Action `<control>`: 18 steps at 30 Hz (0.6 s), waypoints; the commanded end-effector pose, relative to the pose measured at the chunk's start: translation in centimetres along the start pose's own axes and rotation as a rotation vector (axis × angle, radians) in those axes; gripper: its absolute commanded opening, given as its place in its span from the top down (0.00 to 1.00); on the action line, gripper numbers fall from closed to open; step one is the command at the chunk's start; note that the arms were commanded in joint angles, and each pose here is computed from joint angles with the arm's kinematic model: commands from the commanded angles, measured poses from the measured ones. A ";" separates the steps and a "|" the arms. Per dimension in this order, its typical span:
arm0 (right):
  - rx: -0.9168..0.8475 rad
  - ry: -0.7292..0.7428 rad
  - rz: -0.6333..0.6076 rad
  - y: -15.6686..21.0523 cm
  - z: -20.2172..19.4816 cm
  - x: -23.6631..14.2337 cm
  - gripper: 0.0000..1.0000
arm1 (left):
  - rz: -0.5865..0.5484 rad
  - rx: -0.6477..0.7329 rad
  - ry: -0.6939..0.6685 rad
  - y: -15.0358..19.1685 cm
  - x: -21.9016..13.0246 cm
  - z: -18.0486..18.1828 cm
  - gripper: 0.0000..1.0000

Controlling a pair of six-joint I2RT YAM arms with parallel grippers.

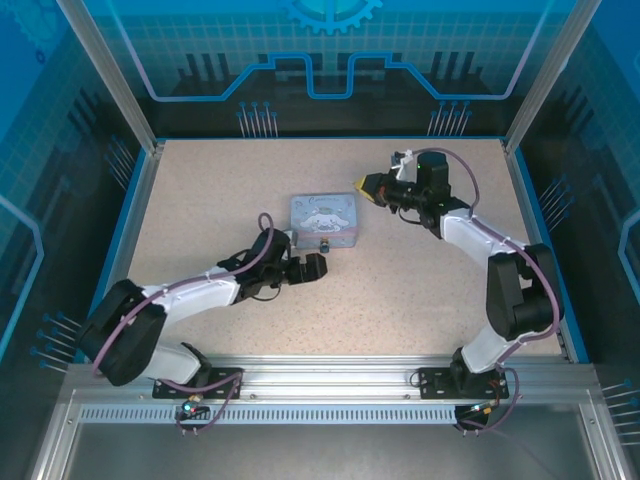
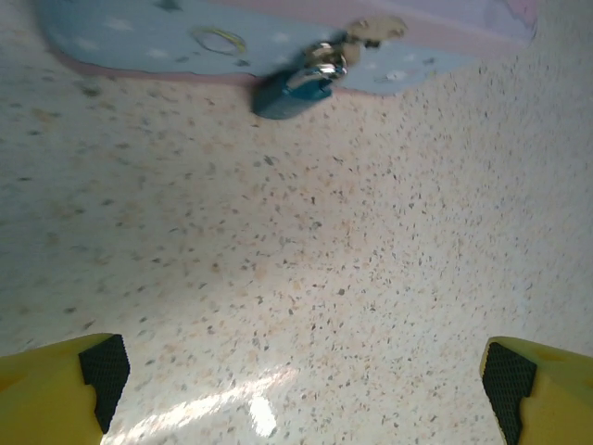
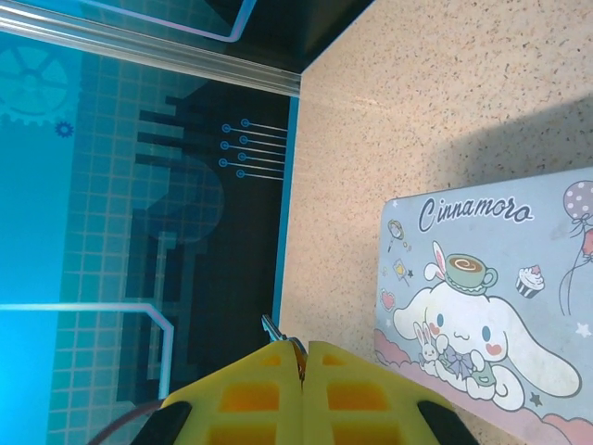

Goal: Unlock the padlock with the key

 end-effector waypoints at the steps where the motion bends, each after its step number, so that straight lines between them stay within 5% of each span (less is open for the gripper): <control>1: 0.028 0.068 0.082 1.3 -1.6 1.8 1.00 | -0.044 0.123 0.107 -0.8 1.4 -1.7 0.02; 18: 0.075 0.178 0.177 4.5 -4.6 8.5 1.00 | -0.157 0.318 0.015 -2.8 6.7 -0.8 0.05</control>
Point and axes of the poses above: each hand's point on the last joint's axis, 136 mm out from that joint toward the fingers, its own x axis out along the fingers, its own z axis along the line the jaws close on, y = z × x, the point moved 7 cm from there along -x, back along the fingers, and after that the axes turned 10 degrees about -x, right-handed, at the moved point
